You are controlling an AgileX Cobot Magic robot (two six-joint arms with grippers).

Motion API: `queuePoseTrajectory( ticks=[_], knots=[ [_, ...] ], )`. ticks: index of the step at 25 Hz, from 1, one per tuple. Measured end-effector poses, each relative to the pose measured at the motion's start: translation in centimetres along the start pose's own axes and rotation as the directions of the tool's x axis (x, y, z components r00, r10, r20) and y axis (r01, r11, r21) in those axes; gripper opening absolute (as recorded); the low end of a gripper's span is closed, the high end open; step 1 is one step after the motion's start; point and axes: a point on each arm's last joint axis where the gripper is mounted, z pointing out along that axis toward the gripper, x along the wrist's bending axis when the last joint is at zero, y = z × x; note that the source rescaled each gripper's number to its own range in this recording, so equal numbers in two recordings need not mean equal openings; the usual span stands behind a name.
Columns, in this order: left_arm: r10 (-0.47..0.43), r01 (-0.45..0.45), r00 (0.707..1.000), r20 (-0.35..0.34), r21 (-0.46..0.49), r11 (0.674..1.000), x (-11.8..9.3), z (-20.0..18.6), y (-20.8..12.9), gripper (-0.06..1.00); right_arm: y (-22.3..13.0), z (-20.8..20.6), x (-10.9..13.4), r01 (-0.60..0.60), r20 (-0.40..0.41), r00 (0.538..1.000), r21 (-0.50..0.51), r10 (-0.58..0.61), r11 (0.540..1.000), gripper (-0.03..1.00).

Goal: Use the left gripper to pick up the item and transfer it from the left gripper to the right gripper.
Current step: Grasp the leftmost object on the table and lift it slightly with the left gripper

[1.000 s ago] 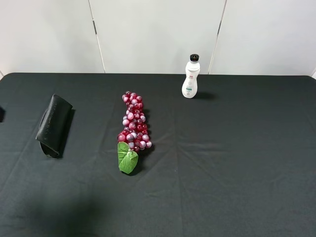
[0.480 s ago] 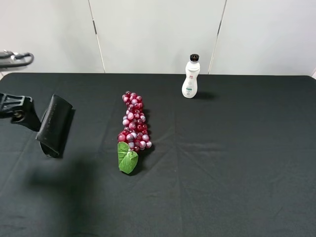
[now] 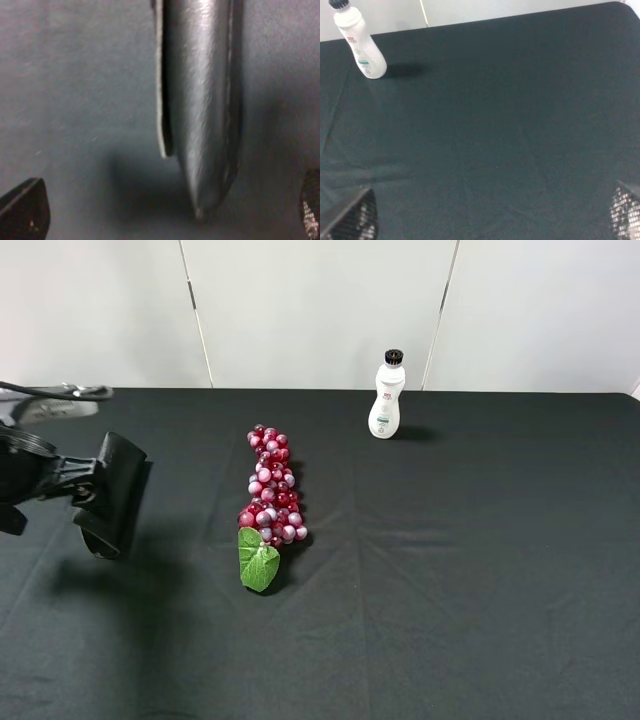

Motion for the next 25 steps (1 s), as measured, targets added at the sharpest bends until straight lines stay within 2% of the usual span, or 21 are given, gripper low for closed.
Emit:
queuePoseTrajectory(
  ticks=[14,21,25],
  knots=[
    [0.04,-0.04,0.999,-0.009,0.057,0.998,-1.2,4.7,1.1,1.0,0.0,0.0,0.0,0.0,0.0,1.0,0.0,0.0,1.0,1.0],
    [0.041,-0.041,0.999,-0.009,0.031,0.999,-1.3,5.2,2.1,1.0,0.0,0.0,0.0,0.0,0.0,1.0,0.0,0.0,1.0,1.0],
    [0.043,-0.043,0.999,-0.009,0.018,0.999,-1.3,5.2,2.2,0.92,0.0,0.0,0.0,0.0,0.0,1.0,0.0,0.0,1.0,1.0]
  ],
)
